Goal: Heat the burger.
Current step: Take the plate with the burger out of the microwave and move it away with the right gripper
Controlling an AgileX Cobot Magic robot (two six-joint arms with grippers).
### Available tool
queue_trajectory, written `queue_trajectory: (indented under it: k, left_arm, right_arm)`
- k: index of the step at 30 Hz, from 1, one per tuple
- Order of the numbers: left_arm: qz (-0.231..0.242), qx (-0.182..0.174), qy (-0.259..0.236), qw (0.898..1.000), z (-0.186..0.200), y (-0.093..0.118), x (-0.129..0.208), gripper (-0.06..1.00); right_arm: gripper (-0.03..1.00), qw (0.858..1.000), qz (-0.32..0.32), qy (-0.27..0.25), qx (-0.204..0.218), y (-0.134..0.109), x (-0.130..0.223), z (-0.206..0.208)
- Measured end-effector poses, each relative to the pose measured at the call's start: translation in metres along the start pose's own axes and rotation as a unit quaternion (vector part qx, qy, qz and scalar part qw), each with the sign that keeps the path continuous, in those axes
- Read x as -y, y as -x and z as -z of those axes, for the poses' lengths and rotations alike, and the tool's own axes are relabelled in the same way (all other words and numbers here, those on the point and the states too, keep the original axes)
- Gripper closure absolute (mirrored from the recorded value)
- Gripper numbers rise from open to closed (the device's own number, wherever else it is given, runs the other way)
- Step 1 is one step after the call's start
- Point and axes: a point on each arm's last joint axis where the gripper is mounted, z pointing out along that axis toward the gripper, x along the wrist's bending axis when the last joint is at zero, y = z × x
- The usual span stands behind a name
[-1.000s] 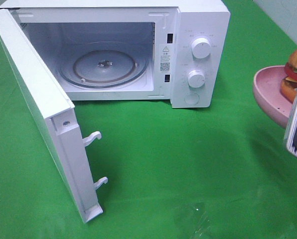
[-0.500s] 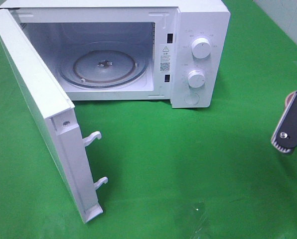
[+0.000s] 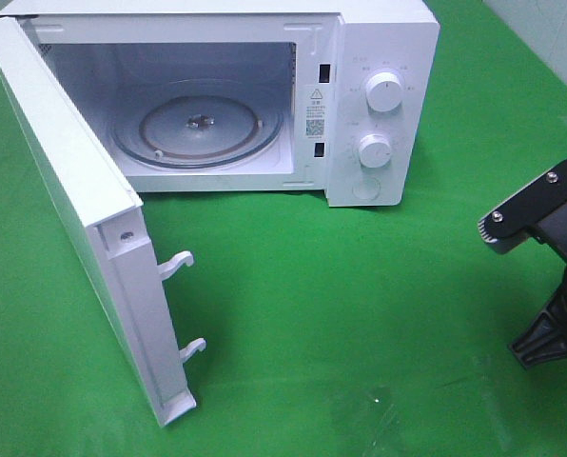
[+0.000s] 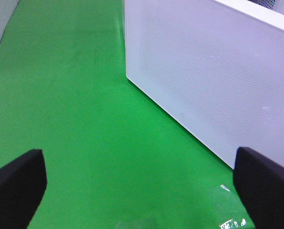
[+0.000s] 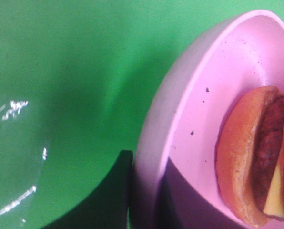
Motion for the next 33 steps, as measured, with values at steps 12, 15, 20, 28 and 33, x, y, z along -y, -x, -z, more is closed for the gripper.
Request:
queue_trajectory:
  k: [12,15,20,28,33]
  left_arm:
    - [0.000,0.000,0.000,1.000,0.000,0.000,0.000,-0.05]
    - [0.000,0.000,0.000,1.000,0.000,0.000,0.000,-0.05]
    - [0.000,0.000,0.000,1.000,0.000,0.000,0.000,-0.05]
    - [0.000,0.000,0.000,1.000,0.000,0.000,0.000,-0.05]
    - [0.000,0.000,0.000,1.000,0.000,0.000,0.000,-0.05]
  right_arm:
    - [0.88,0.999,-0.021,-0.023,0.042,-0.022,-0.005,-0.035]
    - [0.88,0.998,-0.021,-0.028,0.045,-0.029,-0.004,-0.045]
    - [0.88,0.998,-0.011,-0.038,0.047,-0.035,-0.003,-0.053]
    - [0.88,0.997,-0.008,-0.069,0.026,-0.044,0.003,-0.082]
    - [0.88,0.995,-0.011,-0.091,0.036,-0.037,0.006,-0.094]
